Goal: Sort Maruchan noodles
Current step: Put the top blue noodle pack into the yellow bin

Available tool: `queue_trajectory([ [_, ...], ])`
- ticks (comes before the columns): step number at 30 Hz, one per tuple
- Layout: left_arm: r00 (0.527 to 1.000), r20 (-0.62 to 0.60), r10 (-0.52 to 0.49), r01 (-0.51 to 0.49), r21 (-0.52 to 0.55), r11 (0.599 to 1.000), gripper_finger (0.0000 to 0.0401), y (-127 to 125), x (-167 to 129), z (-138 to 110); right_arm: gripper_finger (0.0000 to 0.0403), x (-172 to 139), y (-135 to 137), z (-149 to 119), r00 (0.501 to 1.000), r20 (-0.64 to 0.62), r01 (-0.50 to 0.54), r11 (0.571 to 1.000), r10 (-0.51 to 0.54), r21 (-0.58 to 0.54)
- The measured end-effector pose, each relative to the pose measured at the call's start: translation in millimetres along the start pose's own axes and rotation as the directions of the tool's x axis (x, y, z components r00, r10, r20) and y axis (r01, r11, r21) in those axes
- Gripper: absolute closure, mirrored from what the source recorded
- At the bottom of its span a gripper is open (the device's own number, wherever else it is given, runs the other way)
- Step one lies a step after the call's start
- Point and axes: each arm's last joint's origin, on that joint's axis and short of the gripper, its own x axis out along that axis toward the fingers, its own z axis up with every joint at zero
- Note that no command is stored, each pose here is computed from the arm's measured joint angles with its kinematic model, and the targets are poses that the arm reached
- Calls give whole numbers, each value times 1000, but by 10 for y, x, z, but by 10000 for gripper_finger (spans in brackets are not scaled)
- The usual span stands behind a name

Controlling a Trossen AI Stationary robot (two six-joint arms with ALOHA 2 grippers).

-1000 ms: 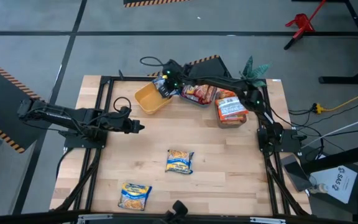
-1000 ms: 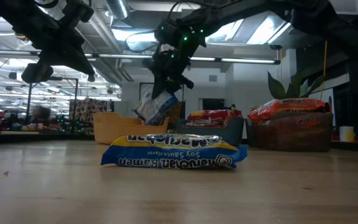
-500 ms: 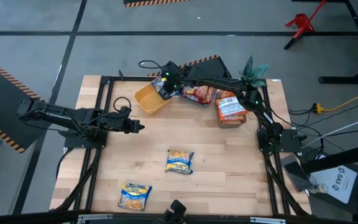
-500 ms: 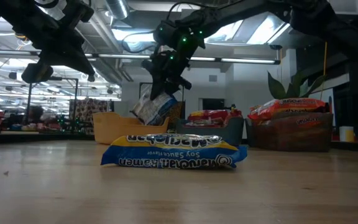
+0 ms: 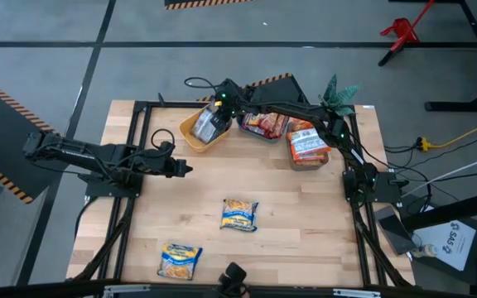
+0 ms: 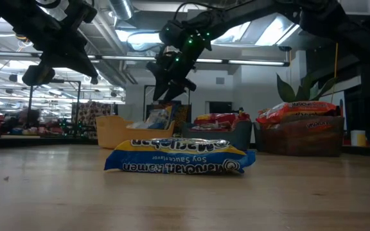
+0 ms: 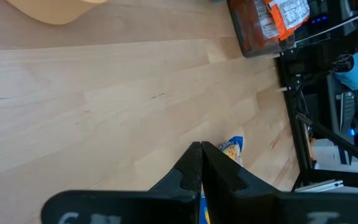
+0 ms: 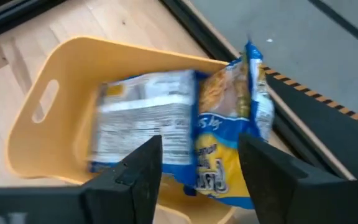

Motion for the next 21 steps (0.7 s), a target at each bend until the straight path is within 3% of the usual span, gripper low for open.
queue_trajectory([
  [6, 1000, 0, 0, 0, 2, 1000, 401, -1, -1, 0, 197, -3, -13, 12, 998, 21, 60, 998, -60, -3],
  [12, 1000, -3, 16, -16, 7, 1000, 401, 15, -2, -3, 196, -349, 10, 156, 997, 40, -63, 998, 63, 12],
  [16, 1000, -17, -11, 11, 12, 1000, 401, -9, -2, -5, 196, -549, 104, 50, 971, -158, -174, 983, 180, 54],
  [19, 998, -65, -25, 28, 52, 998, 401, -17, -4, -18, 196, -682, 324, -132, 904, -333, -242, 963, 269, 119],
  [21, 993, -111, -35, 43, 67, 997, 401, -20, -5, -31, 196, -765, 571, -283, 861, -431, -243, 963, 269, 115],
])
